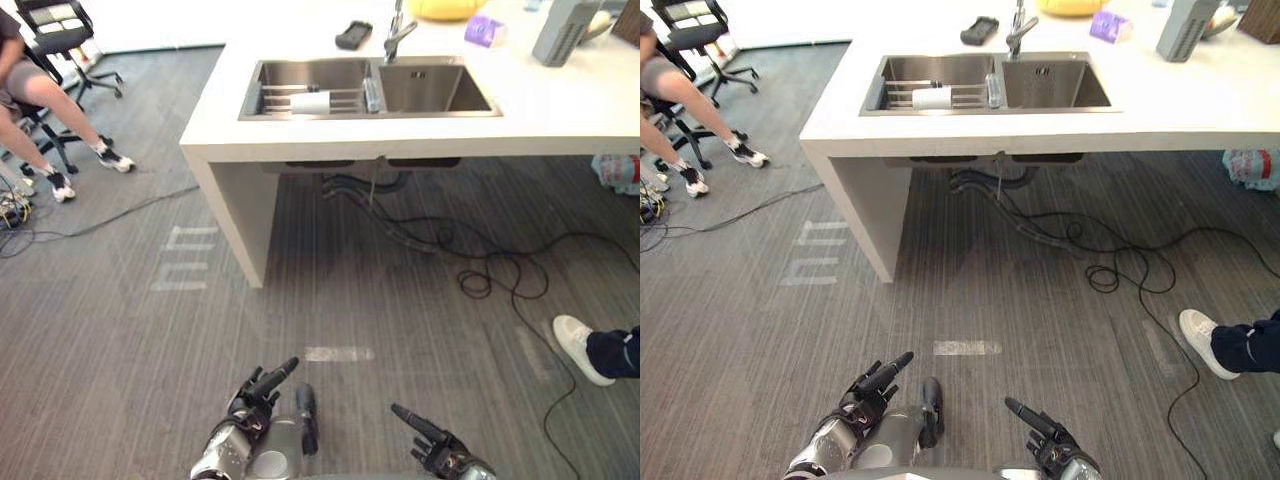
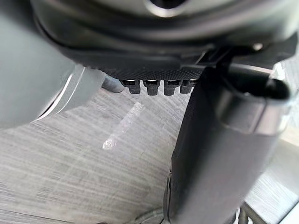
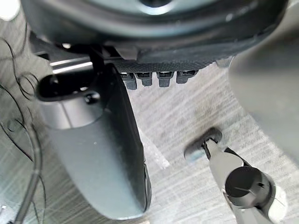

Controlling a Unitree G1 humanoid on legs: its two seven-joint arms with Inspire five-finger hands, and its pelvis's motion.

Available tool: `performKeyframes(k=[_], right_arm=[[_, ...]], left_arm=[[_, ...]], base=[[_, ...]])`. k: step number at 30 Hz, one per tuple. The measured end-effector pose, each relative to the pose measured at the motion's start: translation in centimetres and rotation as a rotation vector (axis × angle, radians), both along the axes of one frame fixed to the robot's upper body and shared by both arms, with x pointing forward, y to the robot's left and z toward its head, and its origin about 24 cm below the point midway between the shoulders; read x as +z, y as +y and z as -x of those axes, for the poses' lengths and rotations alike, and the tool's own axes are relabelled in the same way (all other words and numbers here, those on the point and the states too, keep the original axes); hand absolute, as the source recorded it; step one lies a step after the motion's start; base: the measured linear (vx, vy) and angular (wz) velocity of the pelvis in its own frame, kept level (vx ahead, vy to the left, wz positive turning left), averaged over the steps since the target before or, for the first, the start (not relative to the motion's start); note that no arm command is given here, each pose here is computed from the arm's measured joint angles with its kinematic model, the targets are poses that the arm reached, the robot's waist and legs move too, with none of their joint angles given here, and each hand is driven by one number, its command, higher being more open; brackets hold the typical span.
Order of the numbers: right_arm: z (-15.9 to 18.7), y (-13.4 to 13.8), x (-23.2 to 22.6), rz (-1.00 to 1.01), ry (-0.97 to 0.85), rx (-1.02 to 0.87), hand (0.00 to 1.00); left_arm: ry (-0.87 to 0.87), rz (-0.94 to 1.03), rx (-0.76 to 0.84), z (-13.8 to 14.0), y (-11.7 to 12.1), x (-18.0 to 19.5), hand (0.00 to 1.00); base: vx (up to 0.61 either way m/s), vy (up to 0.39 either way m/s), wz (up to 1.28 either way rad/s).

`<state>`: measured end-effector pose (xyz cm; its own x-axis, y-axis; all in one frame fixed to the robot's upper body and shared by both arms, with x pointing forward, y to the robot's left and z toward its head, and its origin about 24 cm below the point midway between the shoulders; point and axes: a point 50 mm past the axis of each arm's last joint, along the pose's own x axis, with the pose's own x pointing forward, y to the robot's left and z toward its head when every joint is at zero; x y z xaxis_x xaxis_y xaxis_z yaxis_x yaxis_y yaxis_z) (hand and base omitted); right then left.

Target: Walk over to the sink, pick up the cup, carry it to the dishwasher, place the cup inside the dishwasher, then close the dishwasher door

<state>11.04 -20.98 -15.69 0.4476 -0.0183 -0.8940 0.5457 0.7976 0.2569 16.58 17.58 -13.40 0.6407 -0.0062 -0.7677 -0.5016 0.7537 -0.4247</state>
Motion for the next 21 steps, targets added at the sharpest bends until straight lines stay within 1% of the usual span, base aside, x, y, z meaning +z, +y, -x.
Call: performKeyframes(k=[2,6,10,13,14,16,19,20,21], right_arm=[[0.1,0.1,-0.1,-0.009,0.019,0.000,1.00],[-0.6,0.1,0.1,0.011,-0.005,0.004,1.00],[-0.8,-1.1,0.4,0.068,-0.027,-0.026,1.00],[0.2,-0.7,0.0,0.060,0.005,-0.052,1.00],[1.0,-0.2,-0.3,0.033,0.031,-0.099,1.00],[1.9,-0.3,-0.5,0.019,0.045,-0.159,1.00],[3.9,0.5,-1.0,-0.012,0.077,-0.212,1.00],[4.2,0.3,-1.0,-0.020,0.078,-0.240,1.00],[4.6,-0.4,-0.9,0.001,0.086,-0.240,1.00]], left_arm=[[0.032,0.000,-0.003,0.5,0.0,-0.3,1.00],[0.072,-0.036,-0.047,1.2,0.4,-0.7,1.00],[0.119,-0.066,-0.030,2.5,1.0,-1.2,1.00],[0.125,-0.068,-0.051,2.5,0.8,-1.3,1.00],[0.126,-0.075,-0.060,2.6,0.8,-1.3,1.00],[0.134,-0.079,-0.062,2.6,0.8,-1.4,1.00],[0.142,-0.089,-0.015,3.5,1.7,-1.5,1.00],[0.138,-0.088,-0.001,3.4,1.6,-1.5,1.00],[0.137,-0.057,0.003,3.6,0.6,-1.6,1.00]], base=[[0.36,0.232,0.00],[0.35,0.152,0.13],[0.35,0.039,0.29],[0.32,-0.109,0.62],[0.36,-0.170,0.85],[0.37,-0.217,0.70],[0.48,-0.425,0.49],[0.41,-0.379,0.39],[0.40,-0.344,0.32]])
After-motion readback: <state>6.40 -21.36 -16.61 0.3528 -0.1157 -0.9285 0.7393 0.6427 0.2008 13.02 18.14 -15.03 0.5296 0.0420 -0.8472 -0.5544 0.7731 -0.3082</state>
